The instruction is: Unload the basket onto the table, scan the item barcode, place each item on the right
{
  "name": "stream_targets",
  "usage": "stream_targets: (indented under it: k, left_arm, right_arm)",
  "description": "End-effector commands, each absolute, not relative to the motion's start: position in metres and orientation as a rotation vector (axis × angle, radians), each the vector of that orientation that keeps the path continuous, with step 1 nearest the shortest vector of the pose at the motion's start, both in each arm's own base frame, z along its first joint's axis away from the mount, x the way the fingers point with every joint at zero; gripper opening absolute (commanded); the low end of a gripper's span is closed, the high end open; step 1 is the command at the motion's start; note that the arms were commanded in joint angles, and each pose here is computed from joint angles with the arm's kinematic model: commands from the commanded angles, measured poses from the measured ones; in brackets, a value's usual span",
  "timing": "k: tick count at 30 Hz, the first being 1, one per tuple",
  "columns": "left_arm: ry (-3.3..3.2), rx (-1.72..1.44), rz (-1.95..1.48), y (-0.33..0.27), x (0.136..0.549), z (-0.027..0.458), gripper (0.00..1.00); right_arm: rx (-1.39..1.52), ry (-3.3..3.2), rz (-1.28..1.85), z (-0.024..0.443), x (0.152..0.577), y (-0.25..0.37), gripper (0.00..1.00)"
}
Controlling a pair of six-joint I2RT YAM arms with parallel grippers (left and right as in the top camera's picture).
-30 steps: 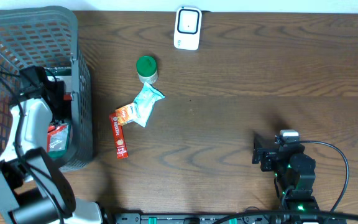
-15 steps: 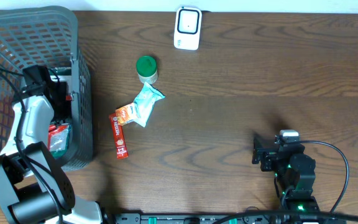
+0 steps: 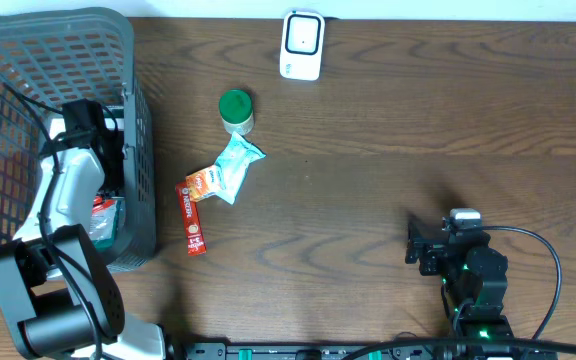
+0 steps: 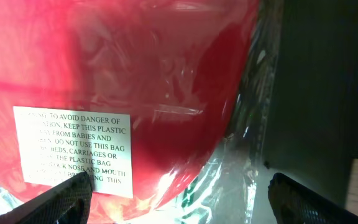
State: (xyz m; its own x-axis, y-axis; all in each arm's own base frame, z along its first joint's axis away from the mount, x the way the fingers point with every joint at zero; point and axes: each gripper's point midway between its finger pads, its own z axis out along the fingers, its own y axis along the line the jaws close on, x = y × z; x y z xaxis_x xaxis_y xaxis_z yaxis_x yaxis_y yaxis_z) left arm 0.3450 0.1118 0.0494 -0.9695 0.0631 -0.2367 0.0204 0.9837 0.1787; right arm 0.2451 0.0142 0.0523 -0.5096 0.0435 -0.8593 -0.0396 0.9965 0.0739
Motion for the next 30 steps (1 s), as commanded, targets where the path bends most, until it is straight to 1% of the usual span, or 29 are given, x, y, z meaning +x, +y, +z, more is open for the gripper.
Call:
stream_targets:
  k: [1,5,18,25,30]
  left_arm:
    - [2.935,0.095,0.37,0.122,0.338,0.038,0.91]
    - [2.92,0.047,0.568,0.145,0.337,0.046,0.91]
    - [2.828,-0.149,1.016,0.192,0.327,0.072,0.91]
    - [2.75,-0.258,1.083,0.2,0.328,0.086,0.91]
    - [2.631,-0.308,1.073,0.203,0.338,0.114,0.91]
  right_arm:
    - [0.011,2.1,0.112,0.053,0.245,0.015,0.99]
    - [0.011,2.1,0.112,0.053,0.245,0.015,0.99]
    - [0.011,2.1,0.112,0.053,0.245,0.015,0.99]
    - [0.011,2.1,0.112,0.053,0.245,0.016,0.99]
    - [0.011,2.1,0.111,0.053,0.245,0.015,0.99]
